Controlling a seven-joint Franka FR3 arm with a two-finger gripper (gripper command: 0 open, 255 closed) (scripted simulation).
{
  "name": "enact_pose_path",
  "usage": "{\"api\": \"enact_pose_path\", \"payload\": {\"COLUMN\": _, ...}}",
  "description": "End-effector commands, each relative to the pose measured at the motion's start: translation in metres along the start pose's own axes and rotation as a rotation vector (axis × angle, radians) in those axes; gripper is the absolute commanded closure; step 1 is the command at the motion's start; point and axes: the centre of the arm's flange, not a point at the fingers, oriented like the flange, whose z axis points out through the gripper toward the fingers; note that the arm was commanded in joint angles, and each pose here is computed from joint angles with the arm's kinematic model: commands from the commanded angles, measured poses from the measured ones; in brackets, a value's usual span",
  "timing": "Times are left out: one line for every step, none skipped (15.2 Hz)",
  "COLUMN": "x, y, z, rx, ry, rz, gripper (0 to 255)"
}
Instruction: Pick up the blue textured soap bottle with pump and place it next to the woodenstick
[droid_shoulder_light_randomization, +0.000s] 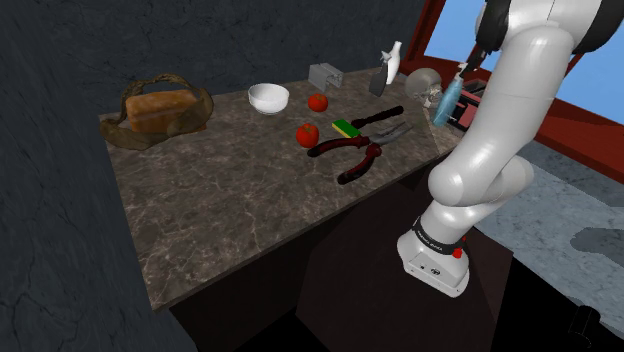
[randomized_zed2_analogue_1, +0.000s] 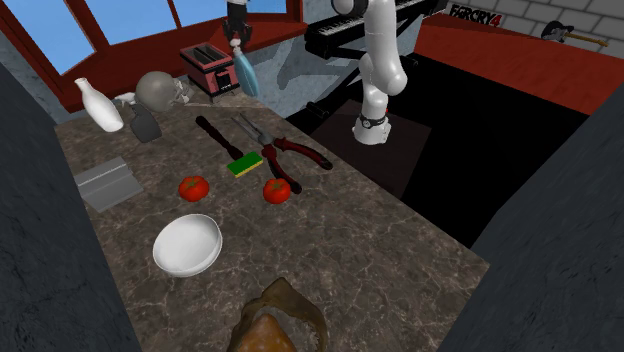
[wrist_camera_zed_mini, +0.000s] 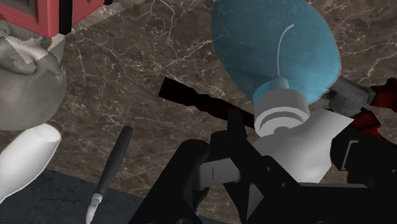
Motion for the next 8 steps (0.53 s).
{"api": "enact_pose_path", "payload": {"x": -0.004, "y": 0.001, "z": 0.009, "rx": -0.001, "ry": 0.001, "rz": -0.001, "gripper": 255}}
{"api": "enact_pose_path", "payload": {"x": -0.005, "y": 0.0, "z": 0.014, "rx": -0.001, "ry": 0.001, "rz": -0.001, "gripper": 255}}
{"api": "enact_pose_path", "payload": {"x": -0.007, "y": 0.0, "z": 0.019, "rx": -0.001, "ry": 0.001, "rz": -0.001, "gripper": 255}}
{"api": "enact_pose_path", "payload": {"x": -0.008, "y": 0.0, "z": 0.025, "rx": -0.001, "ry": 0.001, "rz": -0.001, "gripper": 255}}
{"api": "enact_pose_path", "payload": {"x": -0.01, "y": -0.001, "z": 0.03, "rx": -0.001, "ry": 0.001, "rz": -0.001, "gripper": 255}}
{"api": "enact_pose_path", "payload": {"x": -0.011, "y": -0.001, "z": 0.035, "rx": -0.001, "ry": 0.001, "rz": -0.001, "gripper": 255}}
{"api": "enact_pose_path", "payload": {"x": -0.013, "y": -0.001, "z": 0.04, "rx": -0.001, "ry": 0.001, "rz": -0.001, "gripper": 255}}
{"api": "enact_pose_path", "payload": {"x": -0.014, "y": -0.002, "z": 0.045, "rx": -0.001, "ry": 0.001, "rz": -0.001, "gripper": 255}}
